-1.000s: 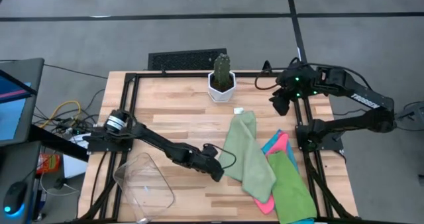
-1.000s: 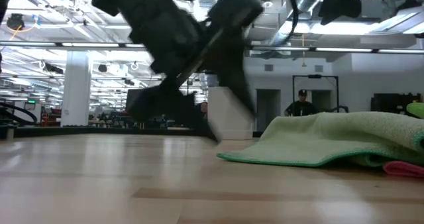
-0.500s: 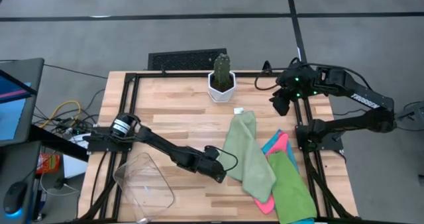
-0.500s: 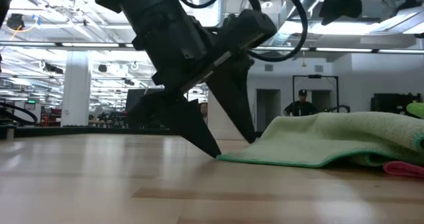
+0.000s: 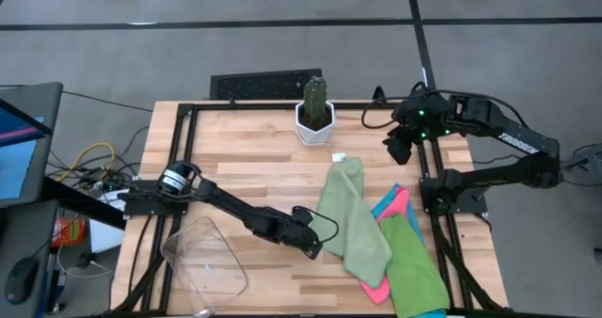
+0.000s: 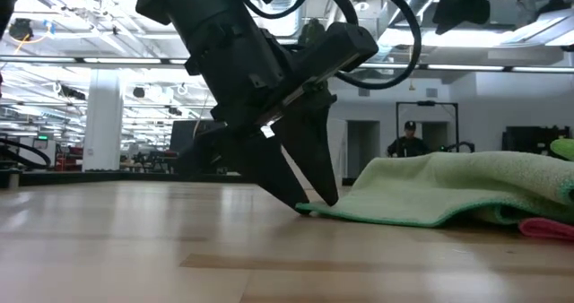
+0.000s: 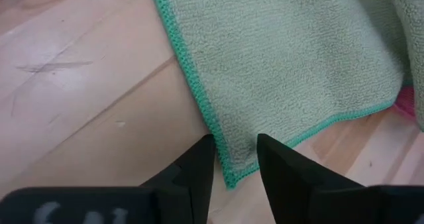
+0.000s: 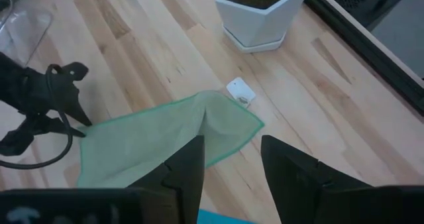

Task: Fold microfiber towels
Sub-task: Fold the light green microfiber cloth

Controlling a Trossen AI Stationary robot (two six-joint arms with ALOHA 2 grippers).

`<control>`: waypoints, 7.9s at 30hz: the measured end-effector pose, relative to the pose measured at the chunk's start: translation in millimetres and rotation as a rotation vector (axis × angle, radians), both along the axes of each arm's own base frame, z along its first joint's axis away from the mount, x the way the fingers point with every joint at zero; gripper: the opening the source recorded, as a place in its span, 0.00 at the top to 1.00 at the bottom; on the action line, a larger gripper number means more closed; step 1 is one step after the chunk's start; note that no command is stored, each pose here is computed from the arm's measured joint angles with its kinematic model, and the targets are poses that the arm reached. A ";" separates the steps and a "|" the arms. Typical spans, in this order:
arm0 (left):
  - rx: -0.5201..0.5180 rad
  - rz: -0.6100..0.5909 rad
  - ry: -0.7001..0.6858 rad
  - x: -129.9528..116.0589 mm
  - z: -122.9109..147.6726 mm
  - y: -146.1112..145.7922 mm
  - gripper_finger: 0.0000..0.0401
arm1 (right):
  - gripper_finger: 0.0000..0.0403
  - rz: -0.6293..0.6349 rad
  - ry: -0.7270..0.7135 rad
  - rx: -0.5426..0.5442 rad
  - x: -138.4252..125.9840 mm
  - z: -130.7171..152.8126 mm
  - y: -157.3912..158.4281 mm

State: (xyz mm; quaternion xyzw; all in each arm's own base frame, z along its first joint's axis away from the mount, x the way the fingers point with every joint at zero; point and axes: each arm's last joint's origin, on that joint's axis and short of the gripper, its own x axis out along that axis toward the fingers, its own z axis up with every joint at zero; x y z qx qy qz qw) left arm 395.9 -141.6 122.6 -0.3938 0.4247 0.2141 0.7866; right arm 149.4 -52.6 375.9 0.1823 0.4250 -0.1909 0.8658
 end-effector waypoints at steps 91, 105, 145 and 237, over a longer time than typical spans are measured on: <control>0.170 -0.236 0.399 -97.9 108.1 19.2 1.00 | 0.54 0.594 0.190 -0.181 165.0 -232.0 -52.5; 0.169 -0.224 0.397 -97.7 108.1 19.2 1.00 | 0.64 0.634 0.265 -0.180 175.4 -259.0 -40.3; 0.332 -0.182 0.405 -171.3 192.7 92.1 1.00 | 0.96 0.047 -0.033 -0.212 79.9 -87.6 21.8; 0.273 -0.429 0.212 -158.6 121.9 57.5 0.78 | 0.71 0.486 0.249 -0.146 103.2 -176.7 137.9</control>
